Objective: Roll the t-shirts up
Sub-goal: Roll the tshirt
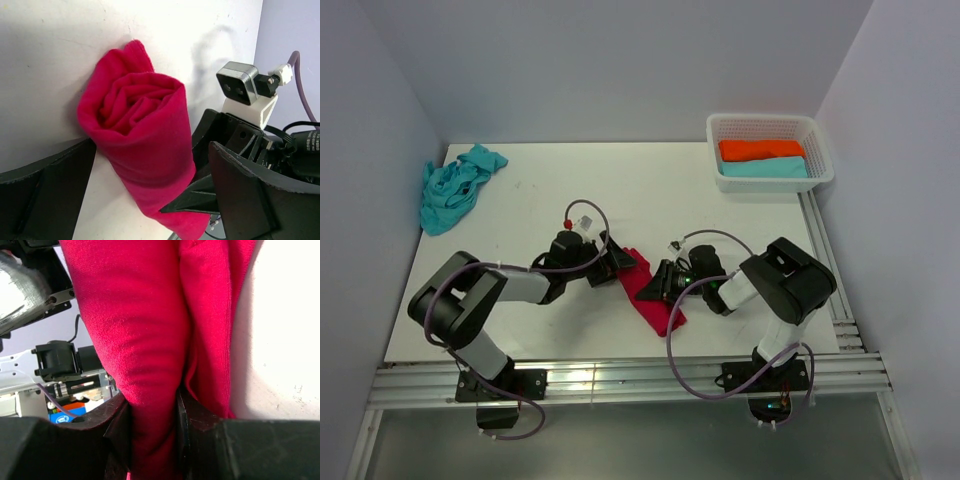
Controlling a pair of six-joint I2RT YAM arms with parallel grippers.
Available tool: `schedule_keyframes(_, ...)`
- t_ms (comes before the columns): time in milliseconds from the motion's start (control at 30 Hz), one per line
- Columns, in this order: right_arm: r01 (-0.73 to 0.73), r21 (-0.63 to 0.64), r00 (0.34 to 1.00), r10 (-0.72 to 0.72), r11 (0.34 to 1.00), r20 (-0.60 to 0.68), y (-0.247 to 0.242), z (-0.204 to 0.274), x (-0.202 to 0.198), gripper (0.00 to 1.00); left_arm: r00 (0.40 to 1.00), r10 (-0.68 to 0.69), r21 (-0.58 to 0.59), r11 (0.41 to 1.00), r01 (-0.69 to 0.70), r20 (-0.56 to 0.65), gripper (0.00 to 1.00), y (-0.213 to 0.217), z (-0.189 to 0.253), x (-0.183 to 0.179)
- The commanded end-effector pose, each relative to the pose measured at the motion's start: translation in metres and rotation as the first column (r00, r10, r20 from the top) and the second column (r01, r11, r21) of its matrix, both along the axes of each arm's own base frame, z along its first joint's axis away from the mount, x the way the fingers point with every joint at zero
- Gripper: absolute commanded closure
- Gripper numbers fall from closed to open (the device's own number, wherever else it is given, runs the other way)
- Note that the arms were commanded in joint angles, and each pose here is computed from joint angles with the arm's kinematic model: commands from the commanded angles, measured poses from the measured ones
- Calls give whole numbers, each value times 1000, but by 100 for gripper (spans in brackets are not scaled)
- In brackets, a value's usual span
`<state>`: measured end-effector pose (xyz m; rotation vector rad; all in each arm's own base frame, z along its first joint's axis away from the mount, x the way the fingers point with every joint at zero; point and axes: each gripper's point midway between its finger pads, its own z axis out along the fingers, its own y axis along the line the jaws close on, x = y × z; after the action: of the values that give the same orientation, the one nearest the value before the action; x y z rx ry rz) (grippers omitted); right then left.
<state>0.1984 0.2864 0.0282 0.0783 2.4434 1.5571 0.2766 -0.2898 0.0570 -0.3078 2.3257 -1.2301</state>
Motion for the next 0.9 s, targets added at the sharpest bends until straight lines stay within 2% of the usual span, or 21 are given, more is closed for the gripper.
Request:
schedule_keyframes(0, -20, -26, 997, 18, 999, -76, -5, -14, -14, 100, 998, 28, -15, 1000, -27, 54, 2, 0, -1, 7)
schedule_keyframes(133, -36, -29, 995, 33, 999, -98, -3, -17, -16, 100, 998, 56, -26, 998, -55, 34, 13, 1, -16, 9)
schedule_keyframes(233, -46, -39, 993, 42, 998, -107, -3, -20, -17, 100, 997, 66, -42, 997, -65, 27, 29, -2, -23, 12)
schedule_keyframes(267, -53, -47, 992, 48, 997, -117, -4, -22, -19, 100, 997, 75, -45, 996, -74, 25, 41, -2, -25, 14)
schedule_keyframes(300, -59, -54, 993, 53, 997, -109, -4, -22, -18, 100, 996, 89, -53, 995, -88, 24, 47, -2, -25, 17)
schedule_keyframes(367, -75, -68, 990, 67, 995, -121, -5, -25, -21, 100, 993, 116, -50, 992, -115, 26, 51, 0, -25, 21)
schedule_keyframes(433, -97, -75, 989, 88, 992, -116, -5, -26, -21, 100, 992, 122, -51, 991, -121, 29, 61, -1, -23, 23)
schedule_keyframes(467, -104, -82, 988, 93, 991, -125, -6, -27, -23, 100, 991, 130, -50, 990, -129, 34, 77, -1, -21, 26)
schedule_keyframes(533, -123, -78, 986, 113, 989, -120, -5, -26, -23, 100, 991, 132, -45, 990, -130, 34, 96, -1, -19, 28)
schedule_keyframes(567, -129, -79, 985, 118, 989, -124, -5, -26, -24, 96, 990, 136, -49, 990, -134, 36, 100, -2, -17, 30)
schedule_keyframes(600, -136, -83, 985, 126, 987, -115, -4, -25, -23, 88, 989, 142, -53, 989, -140, 43, 100, -2, -13, 31)
schedule_keyframes(667, -137, -110, 985, 124, 984, -117, -7, -25, -23, 68, 987, 159, -11, 987, -158, 15, 100, 2, -18, 32)
schedule_keyframes(700, -141, -121, 987, 131, 983, -88, -7, -23, -21, 54, 986, 167, 24, 986, -167, 2, 100, 5, -22, 32)
schedule_keyframes(733, -117, -144, 993, 112, 983, -40, -8, -16, -13, 49, 982, 190, 51, 980, -190, 9, 100, 9, -22, 35)
schedule_keyframes(767, -119, -189, 992, 109, 975, -65, -15, -19, -16, 45, 981, 195, 99, 976, -192, -17, 100, 12, -27, 34)
schedule_keyframes(800, -120, -215, 993, 120, 969, -12, -15, -13, -9, 38, 982, 190, 123, 974, -189, -1, 100, 14, -25, 35)
schedule_keyframes(833, -107, -231, 992, 119, 967, 37, -15, -1, -3, 35, 980, 198, 148, 969, -196, 2, 100, 15, -26, 36)
schedule_keyframes(867, -88, -302, 995, 98, 949, 18, -26, -5, -3, 34, 981, 196, 171, 966, -193, -4, 100, 14, -26, 37)
